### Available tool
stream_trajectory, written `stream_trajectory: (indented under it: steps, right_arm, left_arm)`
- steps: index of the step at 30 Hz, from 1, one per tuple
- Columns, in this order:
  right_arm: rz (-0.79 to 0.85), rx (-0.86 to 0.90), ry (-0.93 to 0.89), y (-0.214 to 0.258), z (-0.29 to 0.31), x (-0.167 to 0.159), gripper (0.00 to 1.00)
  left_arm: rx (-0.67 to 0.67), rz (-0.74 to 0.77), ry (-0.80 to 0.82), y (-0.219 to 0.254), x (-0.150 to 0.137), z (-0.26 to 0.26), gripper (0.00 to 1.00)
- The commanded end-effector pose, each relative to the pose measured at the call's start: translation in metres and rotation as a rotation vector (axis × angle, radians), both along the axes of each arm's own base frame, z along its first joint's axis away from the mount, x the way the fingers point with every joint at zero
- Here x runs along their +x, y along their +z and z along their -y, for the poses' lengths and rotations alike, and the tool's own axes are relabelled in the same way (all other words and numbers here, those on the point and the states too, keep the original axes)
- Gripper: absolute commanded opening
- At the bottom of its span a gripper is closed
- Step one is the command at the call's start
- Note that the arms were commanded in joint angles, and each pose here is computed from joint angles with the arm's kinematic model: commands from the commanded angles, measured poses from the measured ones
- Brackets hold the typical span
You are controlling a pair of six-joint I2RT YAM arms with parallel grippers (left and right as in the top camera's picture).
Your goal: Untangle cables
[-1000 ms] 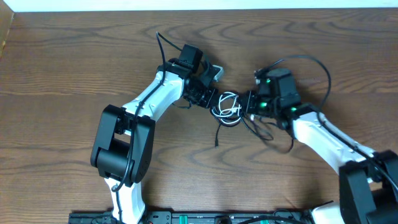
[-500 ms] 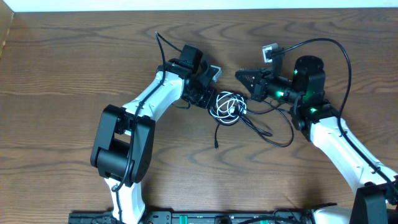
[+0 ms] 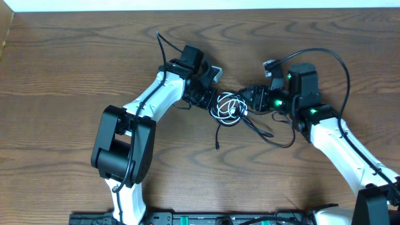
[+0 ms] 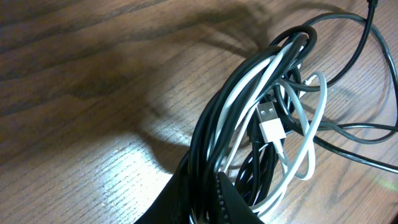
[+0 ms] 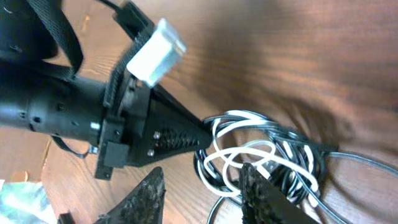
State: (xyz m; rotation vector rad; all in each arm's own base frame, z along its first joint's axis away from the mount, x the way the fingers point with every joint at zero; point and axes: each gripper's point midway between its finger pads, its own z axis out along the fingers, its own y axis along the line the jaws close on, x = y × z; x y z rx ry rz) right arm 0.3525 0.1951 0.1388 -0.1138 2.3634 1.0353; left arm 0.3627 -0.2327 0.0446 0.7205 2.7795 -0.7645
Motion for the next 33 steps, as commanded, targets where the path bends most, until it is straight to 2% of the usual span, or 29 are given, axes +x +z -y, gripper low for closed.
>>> stream_trajectory:
  steps: [1,6,14,22,33]
  right_arm:
    - [-0.045,-0.013,-0.017,-0.009,-0.009,-0.003,0.36]
    - [-0.085,-0.053,-0.017,-0.026,-0.021,-0.009,0.35]
    - [-0.260,-0.084,-0.180,-0.073,-0.025,-0.006,0.36]
    - [-0.275,-0.056,-0.216,-0.085,-0.029,0.004,0.34]
    - [-0.194,0.002,-0.284,-0.070,-0.029,0.028,0.36]
  left_arm:
    - [-0.007,0.049,0.005,0.017,0.007,0.001,0.17]
    - [-0.007,0.049,0.005,0.017,0.007,0.001,0.17]
    - [-0.007,0.049,0.005,0.017,0.007,0.001,0.17]
    - [-0.007,0.049,0.005,0.017,0.007,0.001,0.17]
    - [-0.007,0.049,0.005,0.017,0.007,0.001,0.17]
